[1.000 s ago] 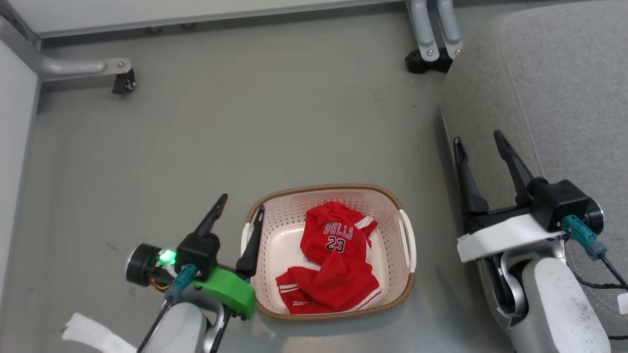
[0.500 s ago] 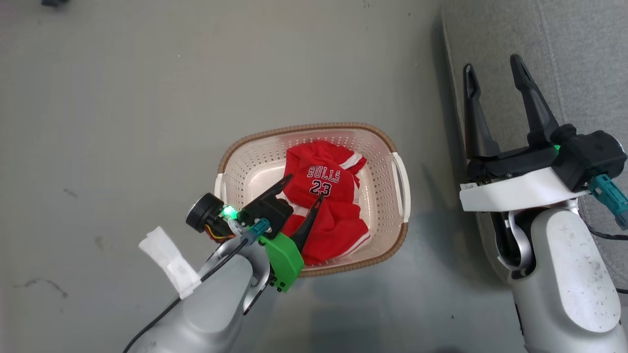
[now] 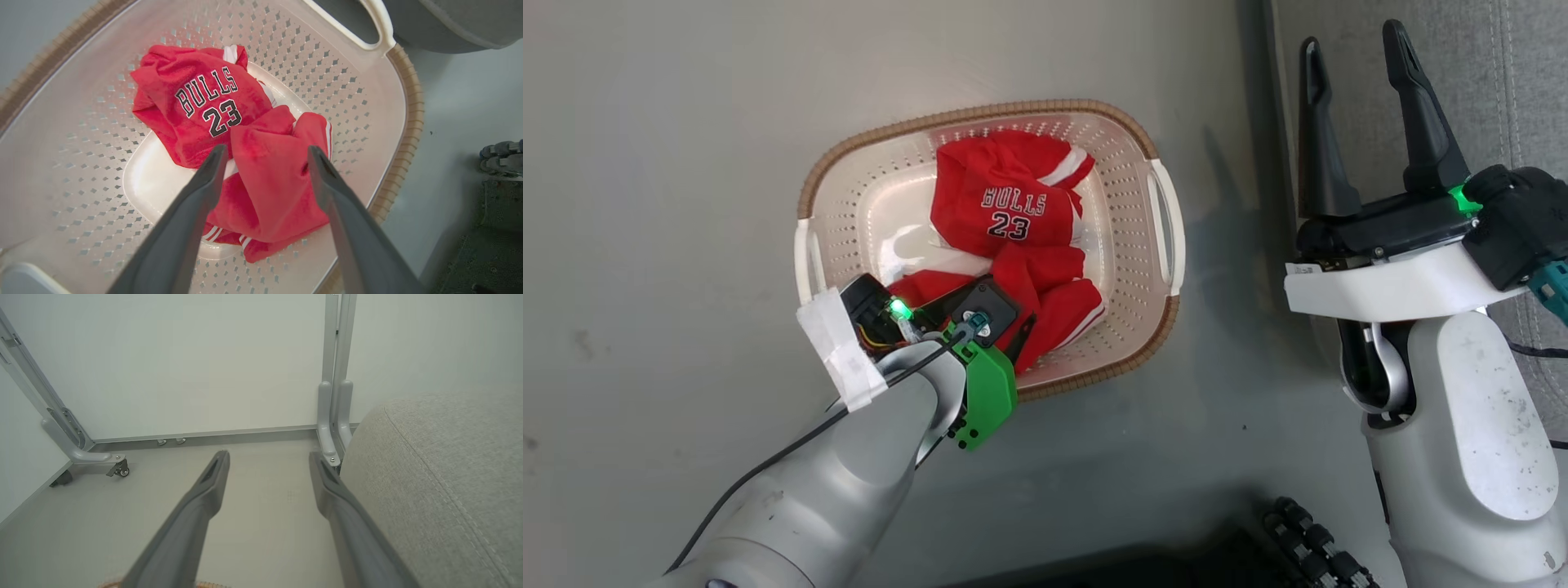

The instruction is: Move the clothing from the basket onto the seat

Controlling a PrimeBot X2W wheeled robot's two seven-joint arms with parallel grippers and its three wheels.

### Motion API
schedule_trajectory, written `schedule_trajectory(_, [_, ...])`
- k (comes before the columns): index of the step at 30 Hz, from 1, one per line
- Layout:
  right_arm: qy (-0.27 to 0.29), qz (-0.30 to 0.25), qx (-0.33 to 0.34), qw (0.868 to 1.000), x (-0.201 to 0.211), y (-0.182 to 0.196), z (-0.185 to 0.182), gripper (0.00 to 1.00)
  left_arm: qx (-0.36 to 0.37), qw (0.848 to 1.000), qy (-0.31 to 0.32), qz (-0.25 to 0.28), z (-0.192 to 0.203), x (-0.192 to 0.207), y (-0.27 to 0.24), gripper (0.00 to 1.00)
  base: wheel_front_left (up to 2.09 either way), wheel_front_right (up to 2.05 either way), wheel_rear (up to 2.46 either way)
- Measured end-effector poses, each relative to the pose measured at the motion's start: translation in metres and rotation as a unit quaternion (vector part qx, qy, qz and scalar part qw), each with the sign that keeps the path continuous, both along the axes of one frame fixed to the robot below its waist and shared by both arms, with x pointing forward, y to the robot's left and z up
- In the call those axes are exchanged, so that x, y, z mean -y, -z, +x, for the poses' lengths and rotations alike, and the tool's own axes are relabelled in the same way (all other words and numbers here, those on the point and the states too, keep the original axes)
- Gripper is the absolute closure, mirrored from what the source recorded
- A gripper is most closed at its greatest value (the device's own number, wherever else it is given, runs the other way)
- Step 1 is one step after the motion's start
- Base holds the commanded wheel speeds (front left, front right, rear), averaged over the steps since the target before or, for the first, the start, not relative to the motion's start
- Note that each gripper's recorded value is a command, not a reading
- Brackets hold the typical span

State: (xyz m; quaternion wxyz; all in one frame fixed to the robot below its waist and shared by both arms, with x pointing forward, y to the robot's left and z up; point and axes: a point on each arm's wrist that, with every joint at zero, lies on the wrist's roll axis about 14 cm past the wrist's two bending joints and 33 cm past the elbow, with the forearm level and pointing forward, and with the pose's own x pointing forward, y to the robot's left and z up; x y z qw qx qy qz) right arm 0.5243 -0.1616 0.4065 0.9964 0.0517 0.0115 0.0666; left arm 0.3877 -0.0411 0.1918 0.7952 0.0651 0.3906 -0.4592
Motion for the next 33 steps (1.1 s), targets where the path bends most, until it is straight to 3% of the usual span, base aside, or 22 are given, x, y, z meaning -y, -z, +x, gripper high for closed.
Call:
schedule_trajectory(8, [0.017,-0.002,-0.04,0.999,0.016,0.036,-0.004,0.0,-0.062,0.997,0.038,0.019,-0.022,0.009,0.04,0.0,0.0,0.0,0.0])
schedule_trajectory(25, [0.041,-0.003,-0.07,0.997,0.038,0.061,-0.01,0.0,-0.13,0.98,0.101,0.11,-0.038,-0.006,0.105,0.0,0.0,0.0,0.0])
schedule_trajectory(26, [0.043,-0.004,-0.071,0.997,0.04,0.062,-0.01,0.0,-0.137,0.978,0.104,0.115,-0.041,-0.006,0.108,0.35,0.0,0.0,0.0])
schedule_trajectory(27, [0.044,-0.004,-0.072,0.996,0.041,0.062,-0.011,0.0,-0.141,0.977,0.106,0.117,-0.043,-0.006,0.109,0.85,0.0,0.0,0.0])
schedule_trajectory(28, [0.046,-0.004,-0.073,0.996,0.042,0.063,-0.011,0.0,-0.143,0.976,0.111,0.119,-0.044,-0.006,0.11,1.0,0.0,0.0,0.0])
schedule_trajectory(33, [0.049,-0.007,-0.073,0.996,0.045,0.062,-0.012,0.0,-0.136,0.977,0.108,0.123,-0.035,-0.007,0.113,1.0,0.0,0.0,0.0])
